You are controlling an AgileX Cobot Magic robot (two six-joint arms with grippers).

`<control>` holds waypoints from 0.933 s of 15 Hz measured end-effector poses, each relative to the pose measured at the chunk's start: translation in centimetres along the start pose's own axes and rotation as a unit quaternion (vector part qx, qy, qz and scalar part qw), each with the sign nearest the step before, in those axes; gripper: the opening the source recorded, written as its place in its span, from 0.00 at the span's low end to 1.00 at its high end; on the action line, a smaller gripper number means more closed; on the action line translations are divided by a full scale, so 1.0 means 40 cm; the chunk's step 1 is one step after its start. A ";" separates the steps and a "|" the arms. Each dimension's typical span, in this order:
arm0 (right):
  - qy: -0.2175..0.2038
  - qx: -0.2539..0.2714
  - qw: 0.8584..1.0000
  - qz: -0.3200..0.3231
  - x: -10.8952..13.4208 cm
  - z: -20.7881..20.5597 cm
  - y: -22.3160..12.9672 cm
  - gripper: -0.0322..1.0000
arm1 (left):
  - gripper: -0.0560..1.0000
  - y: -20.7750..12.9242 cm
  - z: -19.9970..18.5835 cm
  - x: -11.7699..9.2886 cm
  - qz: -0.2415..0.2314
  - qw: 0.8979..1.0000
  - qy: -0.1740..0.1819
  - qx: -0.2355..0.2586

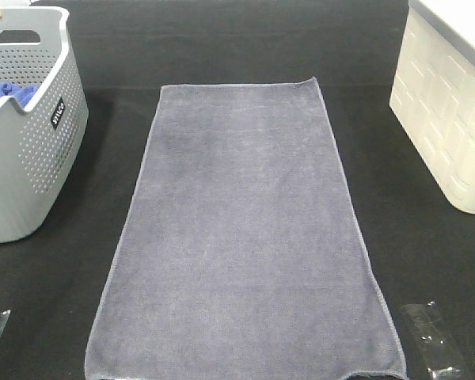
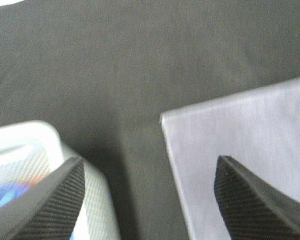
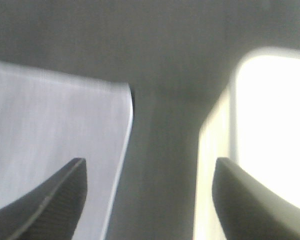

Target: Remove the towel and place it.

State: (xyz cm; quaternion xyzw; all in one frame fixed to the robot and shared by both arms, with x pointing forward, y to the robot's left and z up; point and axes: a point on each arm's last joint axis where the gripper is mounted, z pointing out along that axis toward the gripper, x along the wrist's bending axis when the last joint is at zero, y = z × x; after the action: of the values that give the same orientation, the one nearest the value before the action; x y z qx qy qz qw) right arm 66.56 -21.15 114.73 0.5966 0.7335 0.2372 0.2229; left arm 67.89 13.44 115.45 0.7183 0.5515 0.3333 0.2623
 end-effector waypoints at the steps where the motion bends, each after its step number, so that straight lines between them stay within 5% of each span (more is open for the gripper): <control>1: -0.001 0.030 1.000 0.001 -0.002 -0.036 -0.015 0.68 | 0.71 -0.002 -0.033 0.009 -0.001 1.000 0.005 0.017; 3: -0.001 0.067 0.998 0.002 -0.004 -0.072 -0.035 0.68 | 0.71 -0.011 -0.085 0.028 -0.009 0.999 0.013 0.052; 7: 0.021 0.075 0.997 0.009 0.004 -0.128 -0.071 0.68 | 0.71 0.007 -0.192 0.038 -0.032 0.998 -0.042 0.029; 11: 0.024 0.077 0.997 0.010 0.002 -0.216 -0.136 0.68 | 0.71 -0.035 -0.291 0.067 -0.023 0.998 -0.049 0.033; 14: 0.023 0.109 0.994 0.009 -0.001 -0.305 -0.300 0.68 | 0.71 -0.213 -0.398 0.102 -0.012 0.994 -0.054 0.096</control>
State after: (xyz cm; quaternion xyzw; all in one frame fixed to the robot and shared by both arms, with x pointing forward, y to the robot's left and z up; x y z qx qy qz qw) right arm 49.88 -24.29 116.97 0.6183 0.7546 0.1718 0.1370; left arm 51.10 19.70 120.09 0.7502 0.5747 0.2368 0.2256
